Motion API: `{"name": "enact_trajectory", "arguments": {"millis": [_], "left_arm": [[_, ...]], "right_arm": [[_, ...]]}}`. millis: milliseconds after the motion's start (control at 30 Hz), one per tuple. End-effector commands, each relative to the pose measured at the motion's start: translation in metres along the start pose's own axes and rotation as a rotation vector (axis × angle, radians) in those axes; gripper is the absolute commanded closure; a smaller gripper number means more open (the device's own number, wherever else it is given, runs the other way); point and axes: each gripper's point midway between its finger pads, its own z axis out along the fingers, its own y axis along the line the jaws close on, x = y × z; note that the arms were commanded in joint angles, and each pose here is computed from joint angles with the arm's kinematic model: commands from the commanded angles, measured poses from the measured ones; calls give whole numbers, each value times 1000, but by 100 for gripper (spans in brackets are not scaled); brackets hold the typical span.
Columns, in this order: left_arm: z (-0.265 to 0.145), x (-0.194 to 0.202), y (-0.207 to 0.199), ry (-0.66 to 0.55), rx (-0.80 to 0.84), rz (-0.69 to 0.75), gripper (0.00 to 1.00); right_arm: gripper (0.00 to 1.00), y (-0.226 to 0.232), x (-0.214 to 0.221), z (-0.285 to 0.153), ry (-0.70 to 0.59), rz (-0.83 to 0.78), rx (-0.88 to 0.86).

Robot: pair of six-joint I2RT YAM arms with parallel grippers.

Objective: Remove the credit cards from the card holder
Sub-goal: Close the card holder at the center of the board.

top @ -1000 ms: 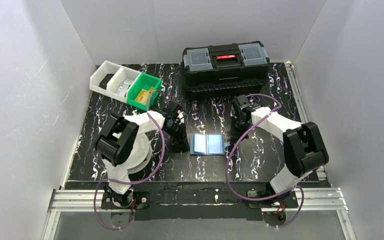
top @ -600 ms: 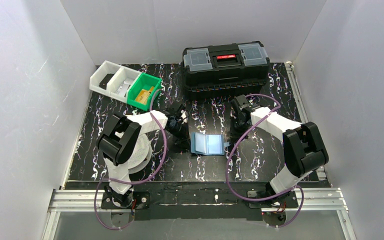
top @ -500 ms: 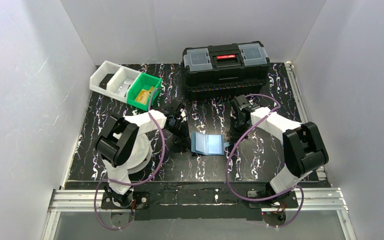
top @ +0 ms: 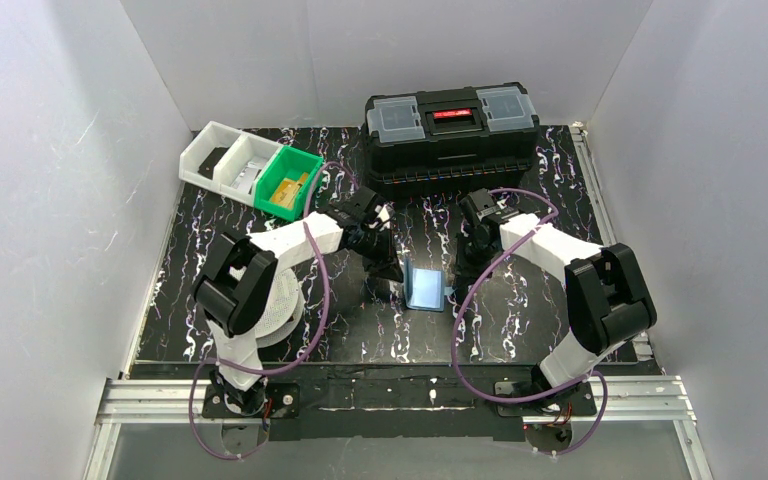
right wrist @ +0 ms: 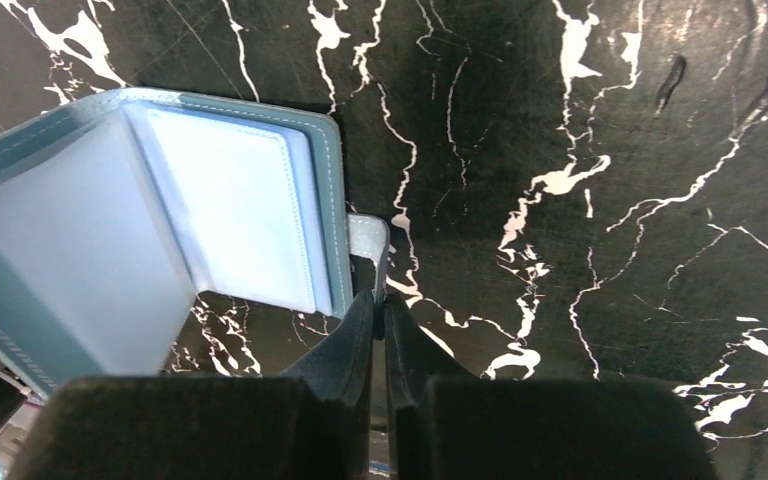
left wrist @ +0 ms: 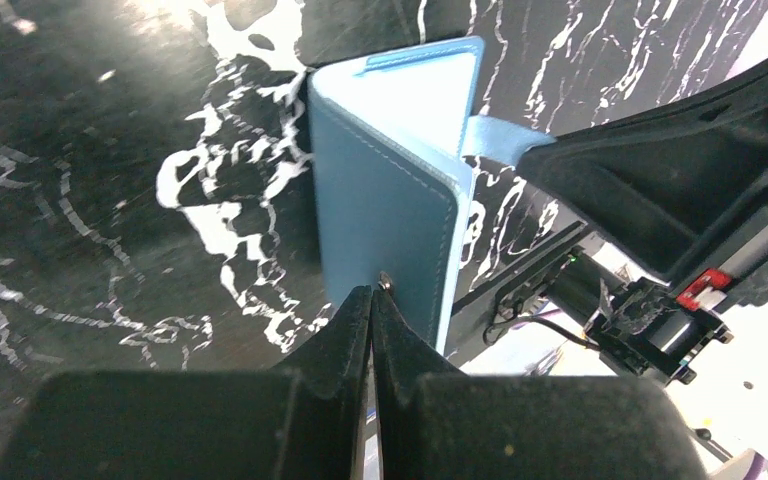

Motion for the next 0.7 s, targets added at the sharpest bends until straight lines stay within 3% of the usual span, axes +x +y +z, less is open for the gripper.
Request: {"name": "enact_trajectory", "arguments": {"millis": [0, 333, 500, 667], "left_arm": [[15, 0, -18, 38, 27, 8, 100], [51, 3, -4, 80, -51, -53, 100], [54, 6, 10, 81, -132, -75, 100], [52, 6, 17, 80, -167, -80, 100]], "right_arm": [[99, 18, -14, -4, -32, -5, -55], [99, 19, -14, -4, -35, 1, -64], [81, 21, -13, -7, -53, 14, -79], [74, 25, -12, -13, -71, 22, -107]]}}
